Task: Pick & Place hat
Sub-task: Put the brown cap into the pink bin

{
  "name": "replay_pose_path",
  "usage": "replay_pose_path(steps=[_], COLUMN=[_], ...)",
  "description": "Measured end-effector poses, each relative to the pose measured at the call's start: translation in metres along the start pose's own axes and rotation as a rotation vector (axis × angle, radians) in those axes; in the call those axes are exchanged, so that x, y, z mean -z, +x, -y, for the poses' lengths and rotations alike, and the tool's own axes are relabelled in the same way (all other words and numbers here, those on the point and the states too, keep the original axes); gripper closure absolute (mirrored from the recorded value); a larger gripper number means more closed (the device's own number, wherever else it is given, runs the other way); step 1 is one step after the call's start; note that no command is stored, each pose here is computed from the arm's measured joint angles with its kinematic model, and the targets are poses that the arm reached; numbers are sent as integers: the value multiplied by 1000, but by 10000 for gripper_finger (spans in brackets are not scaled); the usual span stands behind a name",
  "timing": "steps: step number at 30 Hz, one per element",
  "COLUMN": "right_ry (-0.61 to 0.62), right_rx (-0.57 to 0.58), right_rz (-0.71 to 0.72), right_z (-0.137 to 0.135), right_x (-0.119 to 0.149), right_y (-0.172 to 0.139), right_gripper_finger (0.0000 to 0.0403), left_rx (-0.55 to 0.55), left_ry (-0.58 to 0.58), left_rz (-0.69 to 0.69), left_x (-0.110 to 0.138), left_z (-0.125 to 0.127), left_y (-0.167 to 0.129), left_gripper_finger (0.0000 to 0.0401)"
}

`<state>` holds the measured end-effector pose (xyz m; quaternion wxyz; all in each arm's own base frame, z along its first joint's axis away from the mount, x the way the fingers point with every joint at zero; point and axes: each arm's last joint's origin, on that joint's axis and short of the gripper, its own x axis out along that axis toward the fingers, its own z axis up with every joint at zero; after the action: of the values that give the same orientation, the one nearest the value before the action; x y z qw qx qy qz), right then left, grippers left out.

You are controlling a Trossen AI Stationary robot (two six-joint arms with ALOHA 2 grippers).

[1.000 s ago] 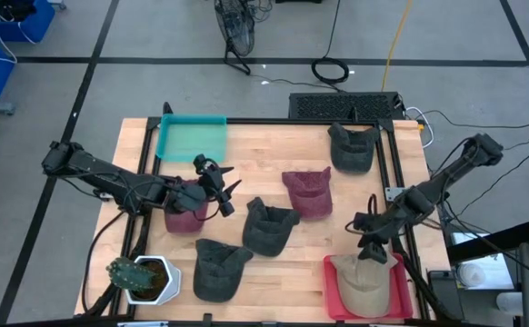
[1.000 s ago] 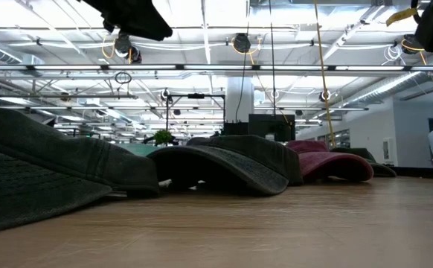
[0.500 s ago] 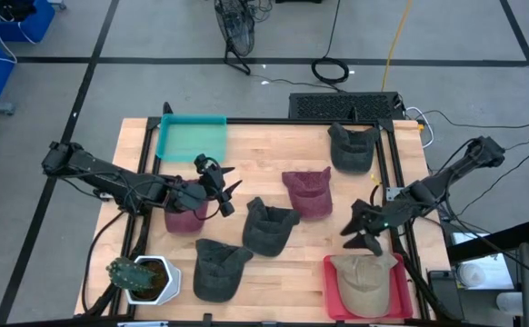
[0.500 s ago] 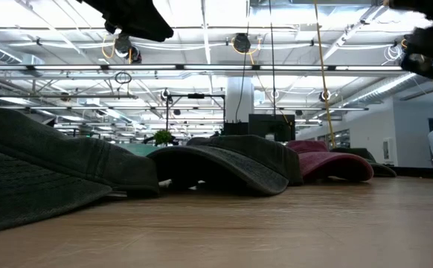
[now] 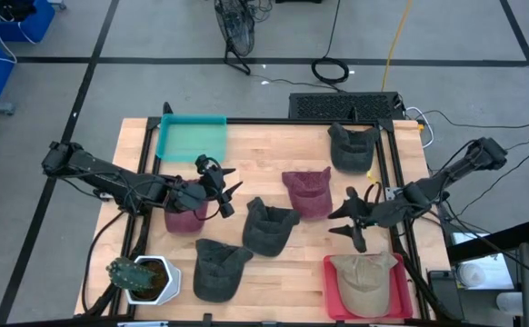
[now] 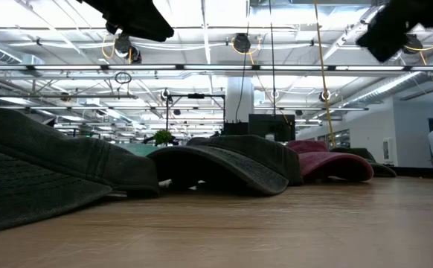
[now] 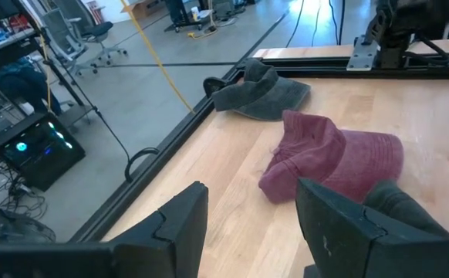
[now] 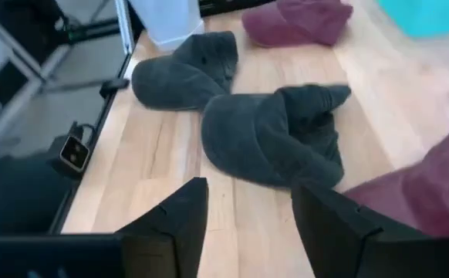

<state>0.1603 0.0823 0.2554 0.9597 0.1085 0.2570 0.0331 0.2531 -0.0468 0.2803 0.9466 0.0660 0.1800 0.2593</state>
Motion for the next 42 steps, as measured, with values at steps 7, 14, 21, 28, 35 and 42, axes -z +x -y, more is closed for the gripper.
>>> replay_pose_path(steps=[7, 14, 21, 28, 35, 42], right_ry=[-175, -152, 169, 336, 372, 289], right_rx=[84, 170, 58, 92, 193, 366], right_rz=[-153, -453, -637, -733, -794, -857], right_z=[-39, -78, -118, -149, -168, -170], right_x=[-58, -50, -26, 4, 37, 67], right_y=[-8, 18, 23, 15, 18, 22], right_gripper_finger=[257, 257, 257, 265, 288, 306], left_rx=[0, 0, 54, 132, 177, 175], left_ry=[4, -12, -37, -41, -1, 11], left_rz=[-3, -43, -41, 56, 130, 139], left_x=[0, 6, 6, -4, -11, -12], left_z=[0, 0, 7, 17, 24, 24], left_y=[0, -1, -6, -14, -22, -22], left_gripper_finger=[201, 201, 201, 201, 201, 201])
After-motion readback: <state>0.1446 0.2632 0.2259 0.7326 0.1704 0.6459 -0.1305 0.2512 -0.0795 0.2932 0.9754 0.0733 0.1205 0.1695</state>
